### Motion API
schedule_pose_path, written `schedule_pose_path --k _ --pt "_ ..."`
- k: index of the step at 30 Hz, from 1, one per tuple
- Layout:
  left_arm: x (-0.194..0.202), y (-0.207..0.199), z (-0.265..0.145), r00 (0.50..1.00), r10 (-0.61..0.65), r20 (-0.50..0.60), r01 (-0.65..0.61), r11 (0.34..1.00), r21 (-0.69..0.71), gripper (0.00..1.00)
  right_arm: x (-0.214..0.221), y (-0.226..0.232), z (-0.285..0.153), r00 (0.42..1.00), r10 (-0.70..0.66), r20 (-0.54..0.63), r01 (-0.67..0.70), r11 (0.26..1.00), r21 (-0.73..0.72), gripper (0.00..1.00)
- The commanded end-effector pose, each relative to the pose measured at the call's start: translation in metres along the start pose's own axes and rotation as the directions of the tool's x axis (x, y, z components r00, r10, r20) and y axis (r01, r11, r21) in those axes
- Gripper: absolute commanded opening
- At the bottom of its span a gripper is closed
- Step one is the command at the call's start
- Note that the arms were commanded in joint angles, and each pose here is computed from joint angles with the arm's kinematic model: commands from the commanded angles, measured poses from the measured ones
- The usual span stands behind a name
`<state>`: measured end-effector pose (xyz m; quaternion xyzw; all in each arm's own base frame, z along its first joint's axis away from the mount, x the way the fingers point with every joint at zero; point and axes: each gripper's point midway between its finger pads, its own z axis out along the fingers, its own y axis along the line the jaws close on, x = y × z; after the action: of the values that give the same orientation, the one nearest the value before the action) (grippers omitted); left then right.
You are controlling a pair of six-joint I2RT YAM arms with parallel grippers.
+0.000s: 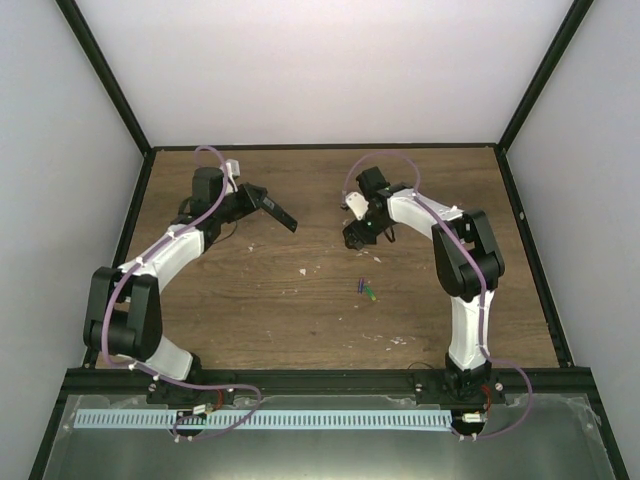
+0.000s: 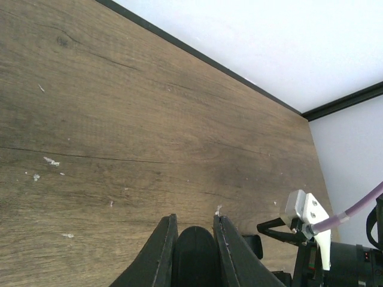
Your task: Load the batteries into the remote control
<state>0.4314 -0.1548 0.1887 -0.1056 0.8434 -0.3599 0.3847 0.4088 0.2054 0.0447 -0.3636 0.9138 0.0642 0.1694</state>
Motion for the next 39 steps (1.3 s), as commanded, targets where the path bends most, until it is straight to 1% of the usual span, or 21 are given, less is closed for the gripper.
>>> schedule_pose_path --k 1,4,24,39 --pt "-0.012 -0.005 0.002 1.000 0.006 0.027 -0.006 1.000 0.013 0.00 0.011 0.003 -0.009 1.000 0.006 -0.021 -0.006 1.000 -0.016 0.86" --pt "-0.012 -0.006 0.002 1.000 0.005 0.026 -0.005 1.000 0.015 0.00 0.019 0.001 -0.007 0.999 -0.002 -0.049 0.002 1.000 -0.003 0.86" --pt "-0.013 -0.006 0.008 1.000 -0.001 0.015 0.001 1.000 0.016 0.00 0.009 -0.003 -0.003 1.000 -0.011 -0.019 0.011 1.000 0.011 0.87" --pt "-0.012 -0.003 0.009 1.000 -0.004 0.010 0.004 1.000 0.011 0.00 0.025 0.001 0.018 0.997 -0.004 -0.077 0.002 1.000 -0.019 0.87"
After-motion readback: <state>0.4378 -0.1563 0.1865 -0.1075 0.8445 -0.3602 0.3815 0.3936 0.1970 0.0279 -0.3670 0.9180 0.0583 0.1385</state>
